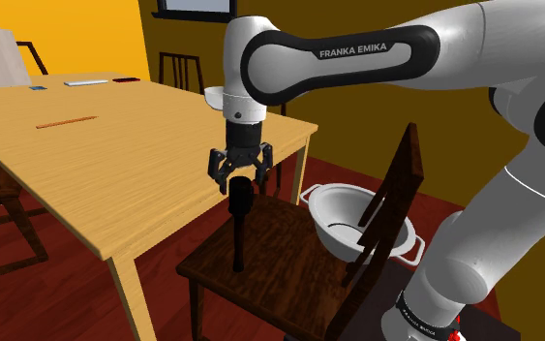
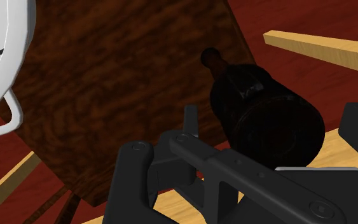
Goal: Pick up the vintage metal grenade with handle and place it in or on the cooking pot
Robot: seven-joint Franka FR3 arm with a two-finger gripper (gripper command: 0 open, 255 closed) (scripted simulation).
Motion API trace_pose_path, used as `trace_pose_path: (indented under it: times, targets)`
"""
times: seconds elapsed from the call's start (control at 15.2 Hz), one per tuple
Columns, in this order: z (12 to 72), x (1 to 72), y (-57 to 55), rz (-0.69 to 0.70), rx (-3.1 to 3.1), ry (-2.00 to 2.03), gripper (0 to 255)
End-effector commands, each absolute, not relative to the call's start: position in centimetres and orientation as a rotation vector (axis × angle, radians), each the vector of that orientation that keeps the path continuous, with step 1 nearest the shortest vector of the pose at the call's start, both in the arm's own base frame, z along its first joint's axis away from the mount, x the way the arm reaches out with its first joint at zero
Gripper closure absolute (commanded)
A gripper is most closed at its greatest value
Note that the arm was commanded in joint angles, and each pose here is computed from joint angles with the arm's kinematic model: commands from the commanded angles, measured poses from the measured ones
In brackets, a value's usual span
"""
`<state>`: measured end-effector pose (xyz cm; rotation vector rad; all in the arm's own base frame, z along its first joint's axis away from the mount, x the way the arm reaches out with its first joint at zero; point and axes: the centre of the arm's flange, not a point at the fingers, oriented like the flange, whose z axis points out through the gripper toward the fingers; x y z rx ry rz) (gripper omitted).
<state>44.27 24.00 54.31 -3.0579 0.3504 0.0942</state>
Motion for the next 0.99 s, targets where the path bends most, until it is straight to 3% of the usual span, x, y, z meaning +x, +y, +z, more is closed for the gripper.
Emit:
trace_pose_path:
  times: [0.0,0.13,0.2,0.92]
  targets:
    - [54.3,44.3,24.0,0.094,-3.058,0.35,0]
    - [54.3,44.3,24.0,0.094,-3.058,0.35,0]
    - [54.3,44.3,24.0,0.094,-3.058,0.35,255]
    - [55.4,44.3,24.0,0.094,-3.058,0.35,255]
